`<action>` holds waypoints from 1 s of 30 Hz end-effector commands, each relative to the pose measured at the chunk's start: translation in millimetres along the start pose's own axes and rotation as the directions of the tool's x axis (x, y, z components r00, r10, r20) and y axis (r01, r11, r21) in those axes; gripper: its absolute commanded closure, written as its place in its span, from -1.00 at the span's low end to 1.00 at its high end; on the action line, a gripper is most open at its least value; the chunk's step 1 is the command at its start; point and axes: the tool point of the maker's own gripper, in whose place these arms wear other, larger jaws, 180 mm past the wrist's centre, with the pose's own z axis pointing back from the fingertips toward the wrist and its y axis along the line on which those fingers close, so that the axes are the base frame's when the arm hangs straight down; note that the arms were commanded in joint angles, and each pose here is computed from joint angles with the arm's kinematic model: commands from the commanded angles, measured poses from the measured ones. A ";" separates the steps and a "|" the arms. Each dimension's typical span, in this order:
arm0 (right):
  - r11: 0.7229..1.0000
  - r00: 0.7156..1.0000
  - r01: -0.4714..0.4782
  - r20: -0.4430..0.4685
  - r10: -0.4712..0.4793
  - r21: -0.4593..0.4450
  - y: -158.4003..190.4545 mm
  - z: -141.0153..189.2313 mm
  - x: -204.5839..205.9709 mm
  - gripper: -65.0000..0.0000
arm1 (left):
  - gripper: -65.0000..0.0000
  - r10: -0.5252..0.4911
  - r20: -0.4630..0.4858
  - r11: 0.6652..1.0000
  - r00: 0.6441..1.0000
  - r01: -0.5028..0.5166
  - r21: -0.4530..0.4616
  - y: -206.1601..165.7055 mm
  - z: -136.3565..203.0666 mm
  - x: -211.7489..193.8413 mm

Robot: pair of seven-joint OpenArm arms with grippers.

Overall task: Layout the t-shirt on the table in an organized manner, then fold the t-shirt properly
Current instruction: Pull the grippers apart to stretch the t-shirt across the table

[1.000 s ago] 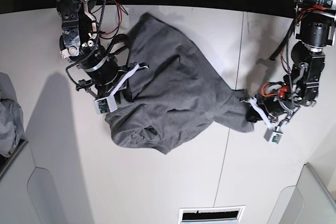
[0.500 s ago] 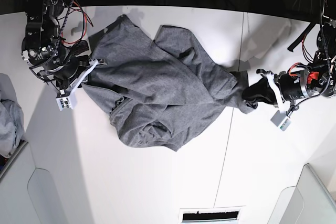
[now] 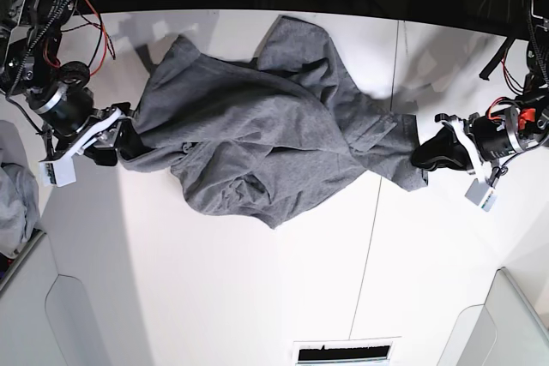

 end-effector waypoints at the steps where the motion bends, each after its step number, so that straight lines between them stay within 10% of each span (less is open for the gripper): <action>1: 0.999 0.998 -0.025 0.066 0.023 0.021 7.0 2.2 20.2 0.04 | 1.00 -0.029 0.041 1.000 0.999 0.029 -0.004 0.9 6.6 17.2; 18: 0.927 0.965 0.021 0.250 0.080 -0.376 -99.1 60.3 90.9 0.04 | 1.00 -0.113 0.011 0.984 0.994 0.110 0.137 33.3 19.5 17.7; 30: 0.981 0.985 0.013 0.170 0.020 -0.191 -60.2 36.2 73.6 -0.40 | 1.00 -0.105 0.060 0.984 0.993 0.095 0.148 37.0 25.3 29.5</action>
